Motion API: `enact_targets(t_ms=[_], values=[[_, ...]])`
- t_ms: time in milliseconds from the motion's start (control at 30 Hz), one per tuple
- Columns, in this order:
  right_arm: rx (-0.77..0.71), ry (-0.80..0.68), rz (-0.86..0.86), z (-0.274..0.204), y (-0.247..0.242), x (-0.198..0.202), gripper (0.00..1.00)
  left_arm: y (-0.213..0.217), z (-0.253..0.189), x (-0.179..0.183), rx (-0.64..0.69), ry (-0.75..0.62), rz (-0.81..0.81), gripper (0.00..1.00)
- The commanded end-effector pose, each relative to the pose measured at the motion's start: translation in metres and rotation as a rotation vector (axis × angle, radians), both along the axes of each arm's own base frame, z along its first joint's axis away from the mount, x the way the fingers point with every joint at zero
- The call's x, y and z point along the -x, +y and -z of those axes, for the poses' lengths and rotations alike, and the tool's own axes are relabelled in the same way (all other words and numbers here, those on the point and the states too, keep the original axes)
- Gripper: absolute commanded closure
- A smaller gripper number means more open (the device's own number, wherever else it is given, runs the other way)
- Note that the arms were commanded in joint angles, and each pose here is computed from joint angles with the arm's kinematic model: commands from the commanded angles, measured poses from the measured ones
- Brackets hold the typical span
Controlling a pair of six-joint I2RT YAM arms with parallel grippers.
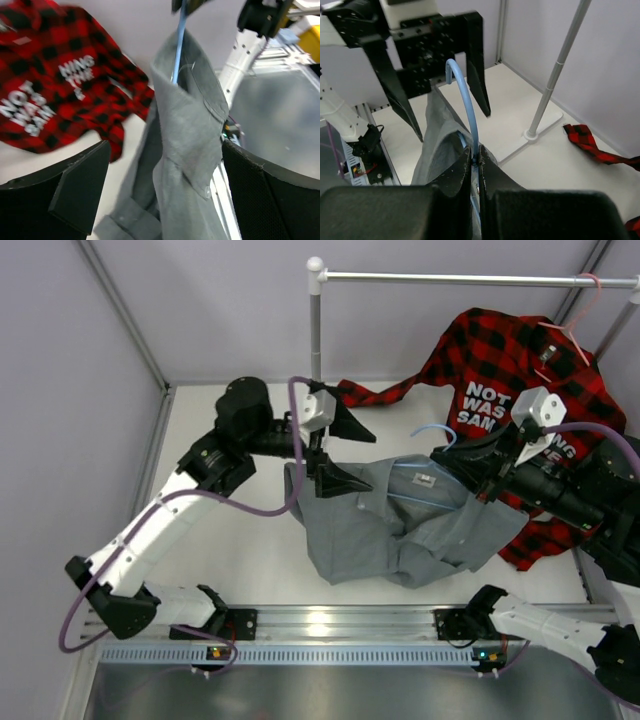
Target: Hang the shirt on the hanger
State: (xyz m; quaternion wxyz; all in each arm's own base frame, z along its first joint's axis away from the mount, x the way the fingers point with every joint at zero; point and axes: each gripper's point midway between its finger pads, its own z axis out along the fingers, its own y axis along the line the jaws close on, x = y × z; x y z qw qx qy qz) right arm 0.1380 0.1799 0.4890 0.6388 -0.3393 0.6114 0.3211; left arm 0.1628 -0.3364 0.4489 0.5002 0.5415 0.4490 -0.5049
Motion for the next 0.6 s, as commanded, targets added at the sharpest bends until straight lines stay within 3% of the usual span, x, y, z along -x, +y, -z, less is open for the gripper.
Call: enact_targets(t_ms=[0,233,467,500,567], values=[[-0.008,-0.045,-0.053,-0.011,0.002,0.009,1.0,0.001,0.004,0.026,-0.019,0.007,0.194,0.05],[0.009,-0.042,-0.071,-0.006,0.008,0.007,1.0,-0.013,0.032,0.021,-0.083,0.138,0.273,0.21],[0.008,-0.04,-0.085,-0.006,0.01,0.009,1.0,-0.021,0.045,0.01,-0.104,0.165,0.255,0.54],[0.008,-0.04,-0.087,-0.005,0.01,0.009,1.0,-0.021,0.045,0.01,-0.104,0.164,0.257,0.75],[0.007,-0.039,-0.091,-0.004,0.01,0.01,1.0,-0.022,0.047,0.009,-0.105,0.162,0.259,1.0]])
